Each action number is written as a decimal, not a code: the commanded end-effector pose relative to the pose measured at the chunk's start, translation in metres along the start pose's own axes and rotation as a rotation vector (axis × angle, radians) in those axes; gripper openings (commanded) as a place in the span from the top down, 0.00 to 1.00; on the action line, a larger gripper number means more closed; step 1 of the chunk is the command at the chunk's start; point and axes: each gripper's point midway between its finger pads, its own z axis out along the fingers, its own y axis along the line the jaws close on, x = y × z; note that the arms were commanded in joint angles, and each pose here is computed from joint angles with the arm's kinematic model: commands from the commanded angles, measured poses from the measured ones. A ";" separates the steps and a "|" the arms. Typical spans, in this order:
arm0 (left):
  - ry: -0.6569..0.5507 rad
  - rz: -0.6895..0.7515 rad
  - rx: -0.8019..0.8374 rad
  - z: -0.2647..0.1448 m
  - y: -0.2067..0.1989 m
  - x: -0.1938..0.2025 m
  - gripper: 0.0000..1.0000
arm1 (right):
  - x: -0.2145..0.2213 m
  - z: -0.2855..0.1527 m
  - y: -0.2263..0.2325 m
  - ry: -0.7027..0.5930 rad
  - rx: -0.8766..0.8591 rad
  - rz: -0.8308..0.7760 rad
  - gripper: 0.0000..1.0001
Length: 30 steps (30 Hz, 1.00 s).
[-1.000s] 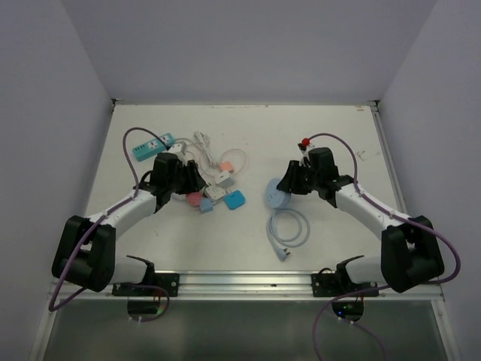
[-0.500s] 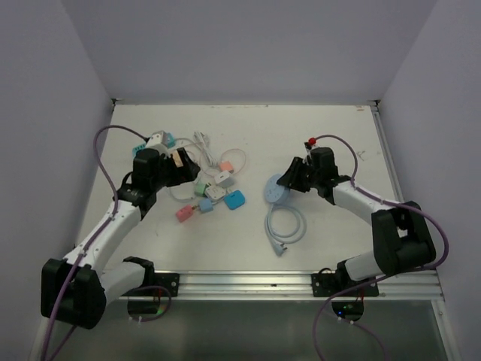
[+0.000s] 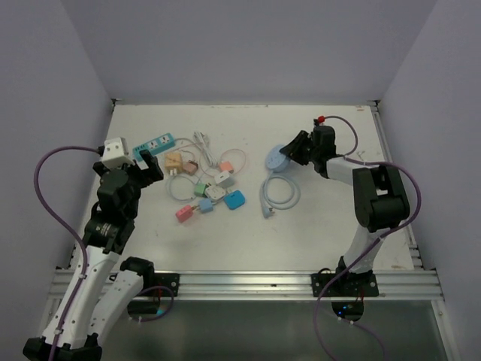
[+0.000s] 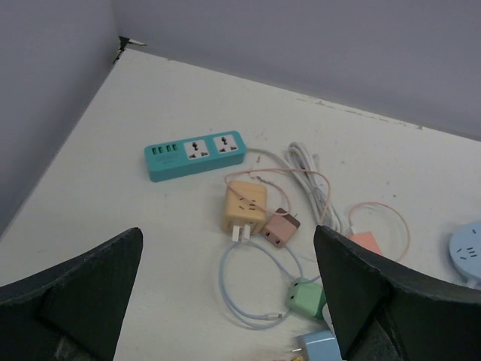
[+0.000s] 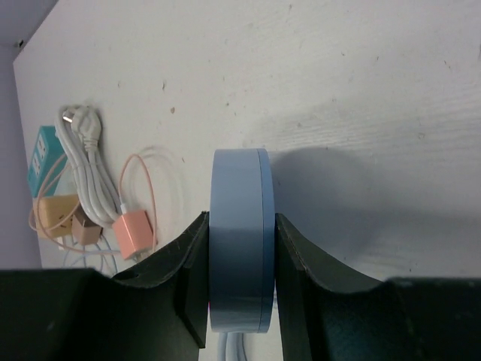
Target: Pull the plug off the socket
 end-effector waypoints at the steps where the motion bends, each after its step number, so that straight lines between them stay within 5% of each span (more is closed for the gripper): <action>1: -0.006 0.060 -0.118 0.003 0.028 0.016 0.00 | -0.006 0.012 -0.013 0.005 0.031 -0.021 0.71; 5: 0.004 0.065 -0.119 0.003 0.027 0.016 0.00 | -0.011 -0.001 -0.019 0.001 0.093 -0.076 0.36; 12: -0.007 0.056 -0.105 -0.001 0.026 0.013 0.00 | -0.044 -0.054 -0.016 -0.069 0.253 -0.183 0.08; 20: -0.047 0.039 -0.101 -0.010 0.027 0.002 0.00 | -0.103 -0.174 0.026 -0.276 0.362 -0.262 0.02; 30: -0.130 -0.008 -0.102 -0.048 0.028 -0.060 0.00 | -0.153 -0.365 0.078 -0.785 0.332 -0.317 0.01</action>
